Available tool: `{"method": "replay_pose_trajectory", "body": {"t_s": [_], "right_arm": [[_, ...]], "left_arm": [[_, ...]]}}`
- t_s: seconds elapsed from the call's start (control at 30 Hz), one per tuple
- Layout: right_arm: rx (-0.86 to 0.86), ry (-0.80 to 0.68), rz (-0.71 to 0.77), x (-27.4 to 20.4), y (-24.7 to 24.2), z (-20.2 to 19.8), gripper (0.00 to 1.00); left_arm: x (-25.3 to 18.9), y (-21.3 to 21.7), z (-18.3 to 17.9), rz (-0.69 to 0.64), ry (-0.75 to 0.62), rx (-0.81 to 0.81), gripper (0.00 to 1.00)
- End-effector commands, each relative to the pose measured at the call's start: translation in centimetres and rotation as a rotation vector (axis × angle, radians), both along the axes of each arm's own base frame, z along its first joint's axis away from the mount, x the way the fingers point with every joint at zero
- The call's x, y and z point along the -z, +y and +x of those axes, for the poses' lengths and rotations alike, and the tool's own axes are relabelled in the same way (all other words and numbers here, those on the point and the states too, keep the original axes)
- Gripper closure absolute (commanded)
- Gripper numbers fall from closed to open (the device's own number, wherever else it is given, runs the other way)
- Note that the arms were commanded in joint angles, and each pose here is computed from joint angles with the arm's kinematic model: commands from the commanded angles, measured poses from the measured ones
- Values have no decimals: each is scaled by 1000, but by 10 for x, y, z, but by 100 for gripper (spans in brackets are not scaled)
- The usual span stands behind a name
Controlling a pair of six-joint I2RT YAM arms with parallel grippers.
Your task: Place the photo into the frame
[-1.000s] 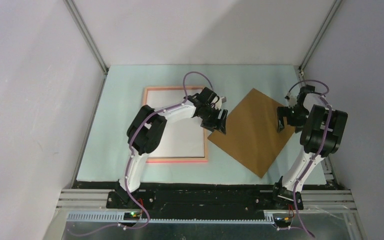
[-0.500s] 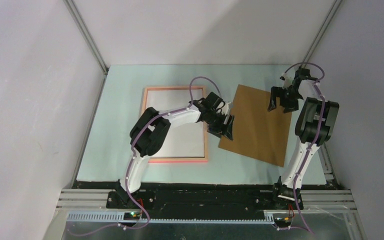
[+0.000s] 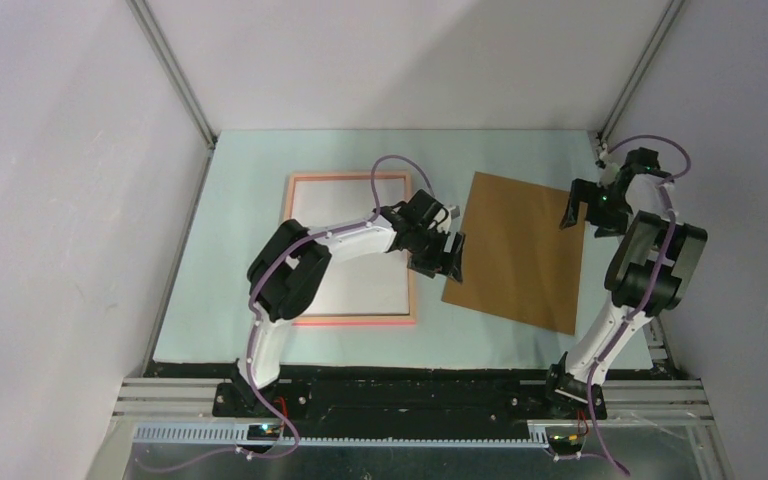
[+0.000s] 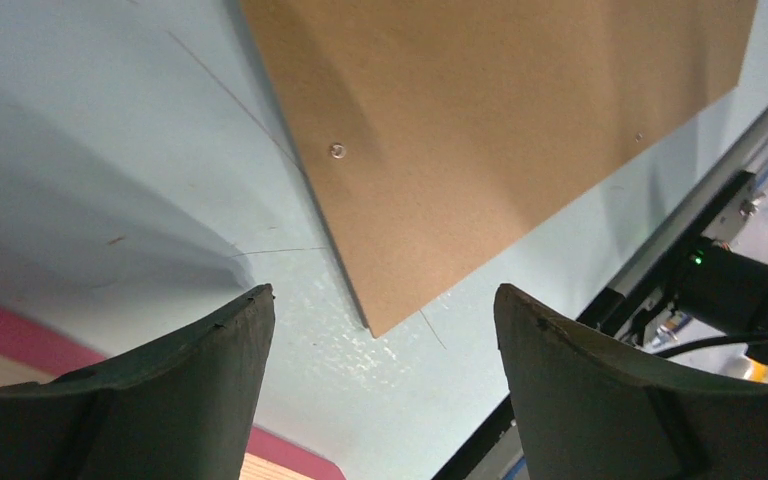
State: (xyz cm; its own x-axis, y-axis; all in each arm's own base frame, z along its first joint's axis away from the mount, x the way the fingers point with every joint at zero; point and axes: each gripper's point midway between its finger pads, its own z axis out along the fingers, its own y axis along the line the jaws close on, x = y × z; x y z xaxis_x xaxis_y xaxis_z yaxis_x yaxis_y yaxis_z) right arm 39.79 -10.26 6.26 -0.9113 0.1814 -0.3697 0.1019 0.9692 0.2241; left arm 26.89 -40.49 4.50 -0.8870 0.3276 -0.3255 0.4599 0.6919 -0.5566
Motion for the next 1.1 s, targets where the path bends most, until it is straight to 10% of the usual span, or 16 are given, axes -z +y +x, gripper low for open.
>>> {"method": "replay_pose_trajectory", "body": {"t_s": [0.0,0.53,1.07], "right_arm": [[25,-91,-66,-29,-22,-1,1],[49,36,37,25,-28,-17,1],[26,93,307,35,17,-20,4]], "left_arm": [[-39,-4,38,-26,-152,-74,13],[-18,-48,98,-94,-137,-84,11],[11,-56,68,-101,32,-71,16]]}}
